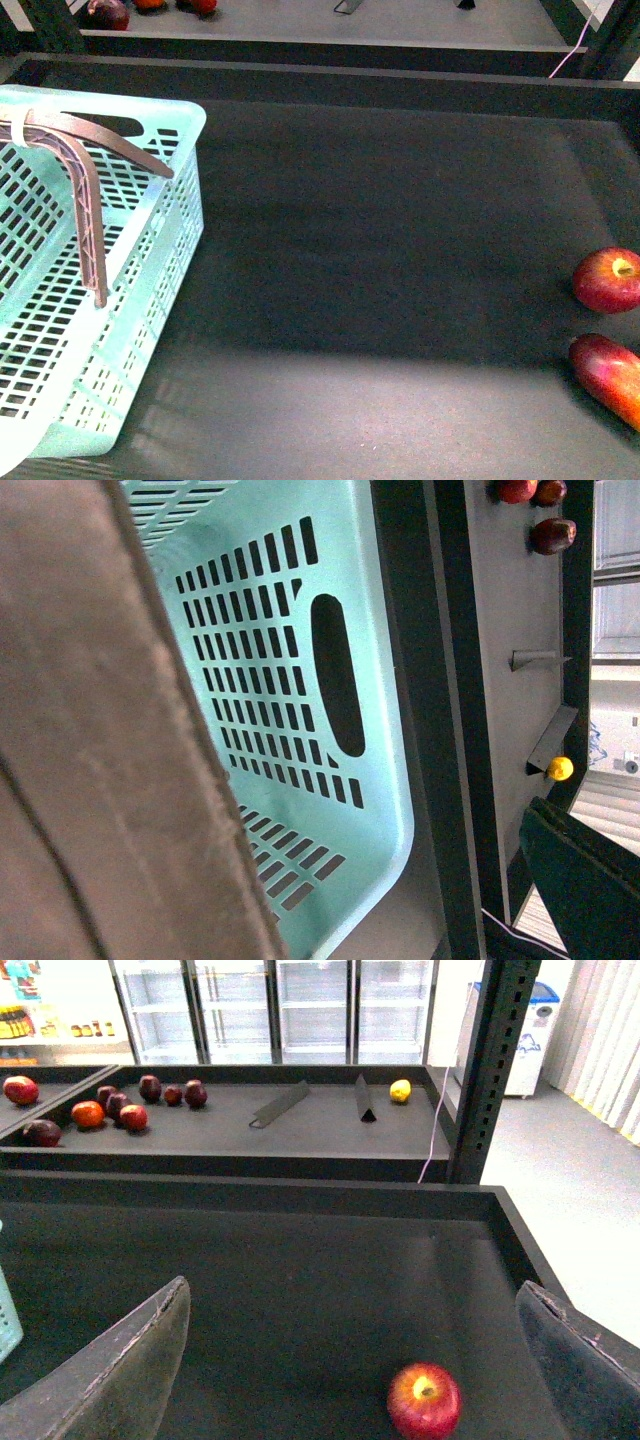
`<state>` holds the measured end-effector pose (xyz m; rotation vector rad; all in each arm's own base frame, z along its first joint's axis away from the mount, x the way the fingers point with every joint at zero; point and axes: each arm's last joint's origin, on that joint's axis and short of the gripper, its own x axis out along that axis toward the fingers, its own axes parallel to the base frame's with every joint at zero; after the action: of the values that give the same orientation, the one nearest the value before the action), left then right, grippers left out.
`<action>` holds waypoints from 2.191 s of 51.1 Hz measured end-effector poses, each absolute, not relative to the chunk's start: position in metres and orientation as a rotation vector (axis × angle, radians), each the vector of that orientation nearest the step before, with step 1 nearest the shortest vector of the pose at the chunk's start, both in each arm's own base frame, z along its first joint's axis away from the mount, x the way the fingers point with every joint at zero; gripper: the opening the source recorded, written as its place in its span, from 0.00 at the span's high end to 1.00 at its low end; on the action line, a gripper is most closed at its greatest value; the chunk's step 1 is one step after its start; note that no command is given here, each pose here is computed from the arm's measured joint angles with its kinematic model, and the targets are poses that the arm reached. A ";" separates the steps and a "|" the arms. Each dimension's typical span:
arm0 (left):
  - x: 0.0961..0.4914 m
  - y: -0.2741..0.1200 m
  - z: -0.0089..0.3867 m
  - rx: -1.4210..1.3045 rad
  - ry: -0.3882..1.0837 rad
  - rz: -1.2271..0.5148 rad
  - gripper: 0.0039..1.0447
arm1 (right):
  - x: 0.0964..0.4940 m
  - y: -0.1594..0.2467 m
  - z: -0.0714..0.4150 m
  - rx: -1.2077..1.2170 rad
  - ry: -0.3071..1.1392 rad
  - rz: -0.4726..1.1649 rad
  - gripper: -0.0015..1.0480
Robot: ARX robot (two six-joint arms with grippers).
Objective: Pick apple with right arm and hold basket with left
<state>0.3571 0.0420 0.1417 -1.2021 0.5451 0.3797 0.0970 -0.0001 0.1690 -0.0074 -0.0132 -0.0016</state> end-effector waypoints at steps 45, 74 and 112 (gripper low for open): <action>0.334 -0.014 0.202 -1.150 0.587 0.184 0.84 | 0.097 0.000 0.169 -0.007 -0.013 -0.002 0.08; 0.301 -0.147 0.285 -1.062 0.652 -0.242 0.84 | 0.097 0.000 0.169 -0.007 -0.013 -0.002 0.08; 0.279 -0.207 0.286 -0.993 0.738 -0.395 0.84 | 0.097 0.000 0.169 -0.007 -0.013 -0.002 0.08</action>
<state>0.2790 -0.2072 0.2861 -0.9932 0.7381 -0.3952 0.0970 -0.0001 0.1690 -0.0074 -0.0132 -0.0016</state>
